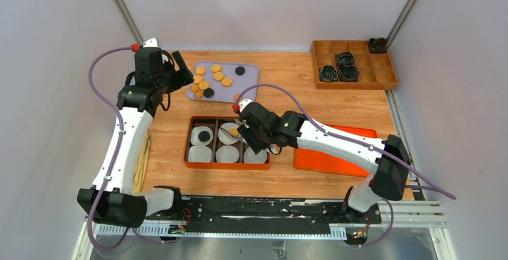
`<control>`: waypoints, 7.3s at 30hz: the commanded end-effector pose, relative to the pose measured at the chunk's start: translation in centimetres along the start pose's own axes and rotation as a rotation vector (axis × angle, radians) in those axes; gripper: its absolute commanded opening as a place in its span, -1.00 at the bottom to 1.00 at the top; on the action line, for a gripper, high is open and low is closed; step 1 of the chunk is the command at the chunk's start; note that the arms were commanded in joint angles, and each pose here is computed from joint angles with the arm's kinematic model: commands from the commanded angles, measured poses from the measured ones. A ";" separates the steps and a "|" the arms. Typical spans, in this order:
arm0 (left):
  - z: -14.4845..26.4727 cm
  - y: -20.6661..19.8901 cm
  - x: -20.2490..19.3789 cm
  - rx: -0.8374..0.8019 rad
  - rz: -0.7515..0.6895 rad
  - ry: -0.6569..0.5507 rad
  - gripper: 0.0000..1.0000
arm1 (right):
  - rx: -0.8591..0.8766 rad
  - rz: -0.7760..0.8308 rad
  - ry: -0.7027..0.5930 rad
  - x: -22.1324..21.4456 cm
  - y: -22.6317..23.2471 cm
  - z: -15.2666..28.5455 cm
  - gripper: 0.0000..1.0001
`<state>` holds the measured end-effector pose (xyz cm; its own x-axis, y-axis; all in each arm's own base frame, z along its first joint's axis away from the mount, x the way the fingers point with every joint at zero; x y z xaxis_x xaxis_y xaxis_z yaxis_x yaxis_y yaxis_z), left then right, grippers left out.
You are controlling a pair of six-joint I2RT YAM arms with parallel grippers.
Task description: Pack the cookies
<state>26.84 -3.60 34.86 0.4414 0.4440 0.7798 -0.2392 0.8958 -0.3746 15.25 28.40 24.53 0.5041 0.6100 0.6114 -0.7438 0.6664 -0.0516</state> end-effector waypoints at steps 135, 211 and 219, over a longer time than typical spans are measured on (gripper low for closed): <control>0.0 -0.7 -0.6 -0.118 0.010 0.014 0.73 | -0.148 -0.153 0.024 -6.7 -2.4 4.2 -0.21; 2.1 0.2 1.1 -0.015 -0.053 -0.110 0.79 | 0.012 -0.066 -0.098 11.1 -5.8 -16.0 -0.08; 2.0 0.3 1.0 -0.009 -0.058 -0.109 0.79 | -0.021 -0.081 -0.073 11.2 -6.0 -17.0 -0.24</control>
<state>25.73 -3.08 36.20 0.3687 0.3985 0.8398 -0.2030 0.9162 -0.3456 32.66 38.61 18.33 0.5094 0.5159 0.6888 -0.7094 0.7048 -0.0032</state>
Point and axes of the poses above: each gripper's point midway between its finger pads, its own z axis back along the fingers, its own y axis along the line the jaws close on, x = y × z, the point moved 10 cm from there along z, back along the fingers, and after that the axes turned 3 degrees about z, right-handed, at the moved point
